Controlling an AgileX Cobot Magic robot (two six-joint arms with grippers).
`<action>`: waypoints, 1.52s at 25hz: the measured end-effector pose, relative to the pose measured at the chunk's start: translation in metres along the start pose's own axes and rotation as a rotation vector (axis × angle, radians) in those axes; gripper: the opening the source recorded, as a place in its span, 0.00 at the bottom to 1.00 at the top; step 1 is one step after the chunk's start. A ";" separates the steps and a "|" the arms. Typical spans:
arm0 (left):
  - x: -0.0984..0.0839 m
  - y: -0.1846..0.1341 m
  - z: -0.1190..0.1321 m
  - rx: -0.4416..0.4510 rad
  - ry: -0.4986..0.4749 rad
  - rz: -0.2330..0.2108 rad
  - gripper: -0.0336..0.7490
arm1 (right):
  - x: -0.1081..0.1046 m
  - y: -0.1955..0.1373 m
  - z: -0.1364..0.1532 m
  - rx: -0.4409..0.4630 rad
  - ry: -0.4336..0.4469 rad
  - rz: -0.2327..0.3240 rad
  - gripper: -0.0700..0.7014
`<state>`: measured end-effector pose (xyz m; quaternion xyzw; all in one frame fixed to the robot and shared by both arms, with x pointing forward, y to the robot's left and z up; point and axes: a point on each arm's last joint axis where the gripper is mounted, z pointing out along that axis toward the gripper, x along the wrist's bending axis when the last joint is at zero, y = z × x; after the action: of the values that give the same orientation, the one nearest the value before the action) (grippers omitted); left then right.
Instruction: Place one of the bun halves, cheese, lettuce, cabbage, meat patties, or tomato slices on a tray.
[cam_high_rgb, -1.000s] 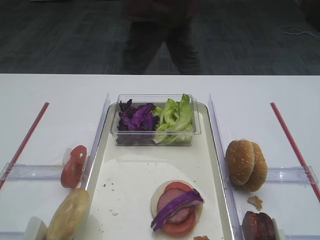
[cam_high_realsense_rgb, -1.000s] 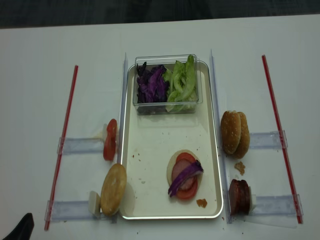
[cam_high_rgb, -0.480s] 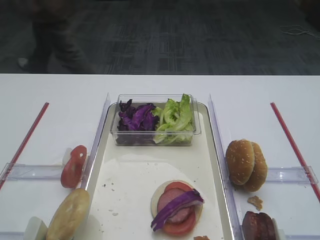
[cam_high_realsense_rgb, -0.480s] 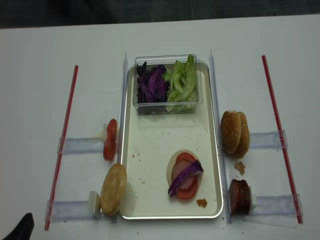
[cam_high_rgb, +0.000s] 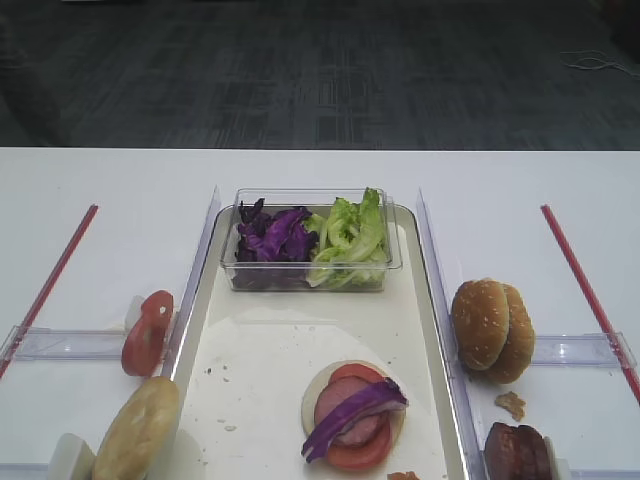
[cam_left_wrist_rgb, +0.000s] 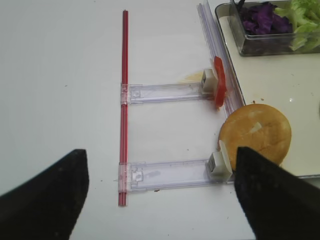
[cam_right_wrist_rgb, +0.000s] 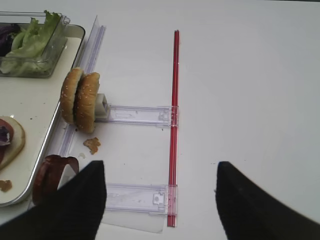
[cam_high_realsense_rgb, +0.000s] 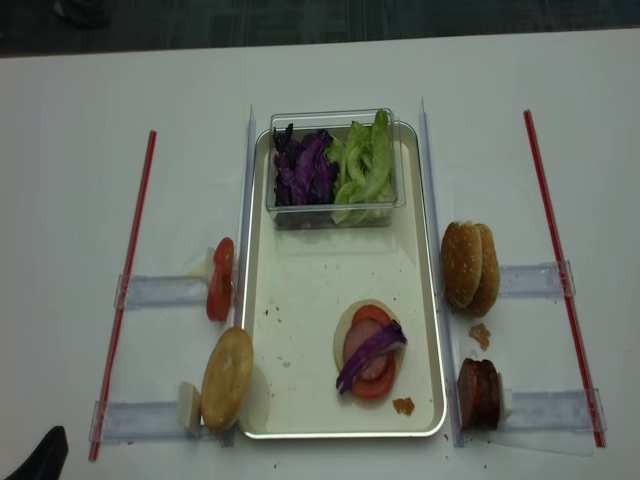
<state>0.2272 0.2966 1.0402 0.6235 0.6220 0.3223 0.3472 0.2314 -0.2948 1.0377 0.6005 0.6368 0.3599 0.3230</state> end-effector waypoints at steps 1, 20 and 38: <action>0.000 0.000 0.000 0.000 0.000 0.000 0.75 | 0.000 0.000 0.000 0.000 0.000 0.000 0.73; 0.000 0.000 0.000 0.000 0.000 0.000 0.75 | 0.000 0.000 0.000 0.000 0.000 0.001 0.73; 0.000 0.000 0.000 0.000 0.000 0.000 0.75 | 0.000 0.000 0.000 0.000 0.000 0.002 0.73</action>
<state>0.2272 0.2966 1.0402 0.6235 0.6220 0.3223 0.3472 0.2314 -0.2948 1.0377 0.6013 0.6361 0.3603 0.3225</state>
